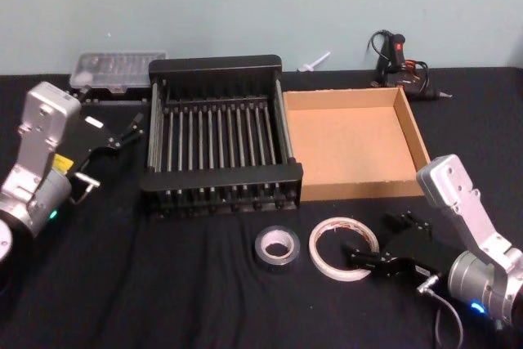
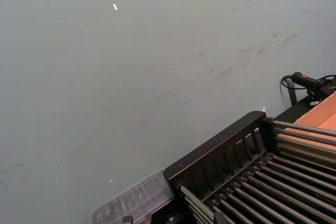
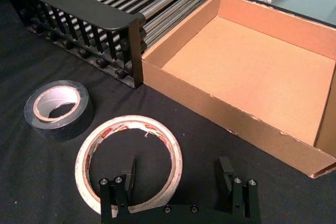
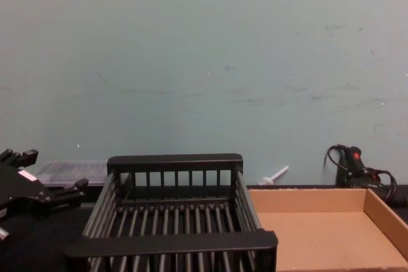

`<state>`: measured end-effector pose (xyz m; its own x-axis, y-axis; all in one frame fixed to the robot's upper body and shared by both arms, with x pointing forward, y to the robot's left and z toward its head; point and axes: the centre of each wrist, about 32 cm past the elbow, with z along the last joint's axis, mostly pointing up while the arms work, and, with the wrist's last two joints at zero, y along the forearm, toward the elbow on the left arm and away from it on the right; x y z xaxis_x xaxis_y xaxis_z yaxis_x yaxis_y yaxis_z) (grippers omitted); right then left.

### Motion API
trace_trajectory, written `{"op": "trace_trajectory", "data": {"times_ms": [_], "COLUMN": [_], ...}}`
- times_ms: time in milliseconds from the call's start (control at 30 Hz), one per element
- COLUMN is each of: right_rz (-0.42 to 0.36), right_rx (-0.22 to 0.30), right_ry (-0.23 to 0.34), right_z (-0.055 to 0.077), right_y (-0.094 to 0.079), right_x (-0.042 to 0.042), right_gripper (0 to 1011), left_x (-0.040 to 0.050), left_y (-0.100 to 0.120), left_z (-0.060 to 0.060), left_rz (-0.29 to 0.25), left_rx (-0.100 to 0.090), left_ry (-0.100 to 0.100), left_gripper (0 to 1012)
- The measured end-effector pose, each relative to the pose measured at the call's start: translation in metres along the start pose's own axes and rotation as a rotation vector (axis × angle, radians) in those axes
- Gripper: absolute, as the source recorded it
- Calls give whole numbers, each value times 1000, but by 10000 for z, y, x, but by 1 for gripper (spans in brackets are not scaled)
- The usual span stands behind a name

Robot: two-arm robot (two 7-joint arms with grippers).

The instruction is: Pick up the white tape and place it into the black box , Pick up the silver tape and place it into the brown box.

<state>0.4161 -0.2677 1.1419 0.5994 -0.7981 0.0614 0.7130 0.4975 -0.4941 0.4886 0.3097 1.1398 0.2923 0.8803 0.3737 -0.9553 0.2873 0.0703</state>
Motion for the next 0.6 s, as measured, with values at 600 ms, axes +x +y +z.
{"op": "trace_trajectory", "data": {"times_ms": [600], "right_rz": [6], "right_rx": [-1], "right_ry": [-7], "right_z": [-3], "right_y": [41], "right_x": [-15], "right_gripper": [1002], "left_x": [0], "left_y": [0], "left_z": [0], "left_rz": [0], "left_rx": [0], "left_ry": [0], "left_gripper": [1001]}}
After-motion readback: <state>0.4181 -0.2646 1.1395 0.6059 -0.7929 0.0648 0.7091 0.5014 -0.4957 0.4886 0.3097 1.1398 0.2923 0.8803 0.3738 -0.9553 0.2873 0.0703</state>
